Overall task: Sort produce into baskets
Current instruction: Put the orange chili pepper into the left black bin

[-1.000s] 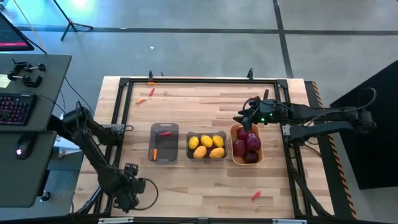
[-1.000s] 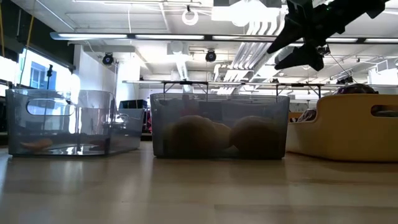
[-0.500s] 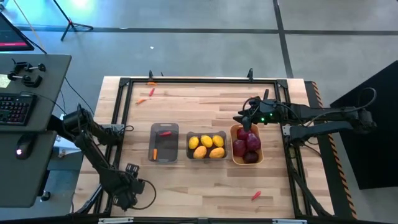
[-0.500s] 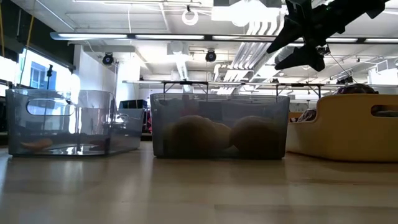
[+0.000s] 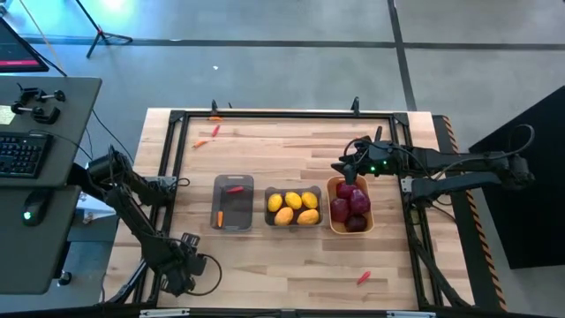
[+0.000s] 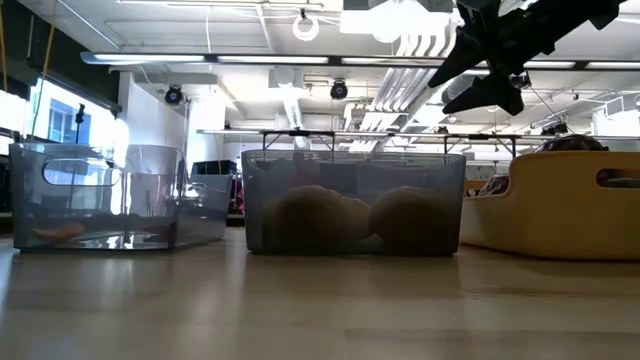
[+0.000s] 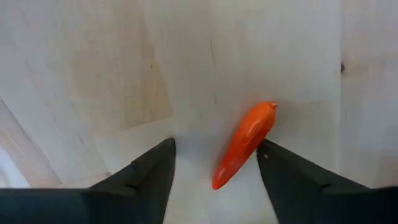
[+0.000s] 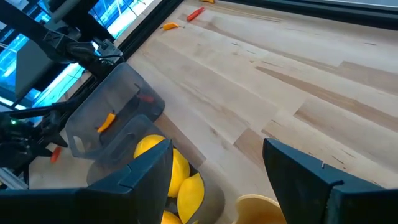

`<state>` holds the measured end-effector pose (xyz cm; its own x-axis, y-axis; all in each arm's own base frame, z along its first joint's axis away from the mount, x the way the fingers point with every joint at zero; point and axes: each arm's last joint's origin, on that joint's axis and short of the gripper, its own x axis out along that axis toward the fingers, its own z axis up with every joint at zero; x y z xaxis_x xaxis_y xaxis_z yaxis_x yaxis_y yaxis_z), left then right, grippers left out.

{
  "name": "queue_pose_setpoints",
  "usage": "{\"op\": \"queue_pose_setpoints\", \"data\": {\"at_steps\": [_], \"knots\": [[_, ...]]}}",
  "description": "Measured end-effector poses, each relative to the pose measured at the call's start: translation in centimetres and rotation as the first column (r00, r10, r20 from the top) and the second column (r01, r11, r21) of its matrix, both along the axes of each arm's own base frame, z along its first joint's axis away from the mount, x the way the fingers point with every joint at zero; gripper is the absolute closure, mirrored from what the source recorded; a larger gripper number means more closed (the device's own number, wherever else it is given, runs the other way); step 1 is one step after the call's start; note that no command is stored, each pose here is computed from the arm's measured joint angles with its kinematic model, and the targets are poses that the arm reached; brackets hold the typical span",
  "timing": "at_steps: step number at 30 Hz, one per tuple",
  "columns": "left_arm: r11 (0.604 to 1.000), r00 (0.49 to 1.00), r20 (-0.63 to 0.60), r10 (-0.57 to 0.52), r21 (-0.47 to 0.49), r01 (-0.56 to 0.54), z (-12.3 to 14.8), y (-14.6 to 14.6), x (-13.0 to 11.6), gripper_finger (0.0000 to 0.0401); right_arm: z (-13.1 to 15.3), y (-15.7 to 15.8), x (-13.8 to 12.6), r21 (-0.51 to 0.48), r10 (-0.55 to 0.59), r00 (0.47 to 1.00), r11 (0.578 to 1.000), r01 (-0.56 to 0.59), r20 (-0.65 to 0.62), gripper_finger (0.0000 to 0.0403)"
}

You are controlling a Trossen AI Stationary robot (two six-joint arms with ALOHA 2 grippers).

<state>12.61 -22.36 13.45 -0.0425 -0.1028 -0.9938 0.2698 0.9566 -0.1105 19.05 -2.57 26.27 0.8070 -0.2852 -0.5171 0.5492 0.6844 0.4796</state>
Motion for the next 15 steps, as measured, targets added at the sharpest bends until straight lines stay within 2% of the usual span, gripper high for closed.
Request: {"op": "queue_pose_setpoints", "data": {"at_steps": [3, 9, 11, 13, 15], "knots": [[1.000, 1.000, 0.007, -0.005, 0.017, 0.005, 0.0, 0.1, 0.0, 0.0244, 0.0, 0.0, 0.0, 0.000, 0.000, 1.000, 1.000, 0.000, 0.000, 0.0163], [0.995, 0.995, -0.014, 0.100, 0.010, -0.100, 0.6, 0.5, 0.9, 0.0377, -0.1, 0.0, 0.0, -0.008, 0.006, 1.000, 1.000, -0.006, -0.010, 0.0163], [0.994, 0.995, -0.016, 0.102, -0.046, -0.103, 2.0, 0.3, 1.5, 0.0390, -0.1, 0.0, -0.1, -0.014, 0.011, 1.000, 1.000, -0.011, -0.018, 0.0163], [0.987, 0.997, -0.006, 0.077, -0.139, -0.077, 4.5, 0.2, 2.0, 0.0380, -0.1, 0.0, -0.1, -0.020, 0.015, 1.000, 1.000, -0.015, -0.026, 0.0163], [0.979, 0.996, 0.010, 0.085, -0.185, -0.082, 7.1, 0.7, 2.3, 0.0373, -0.2, 0.0, -0.1, -0.033, 0.022, 0.999, 0.999, -0.023, -0.034, 0.0163]]}}
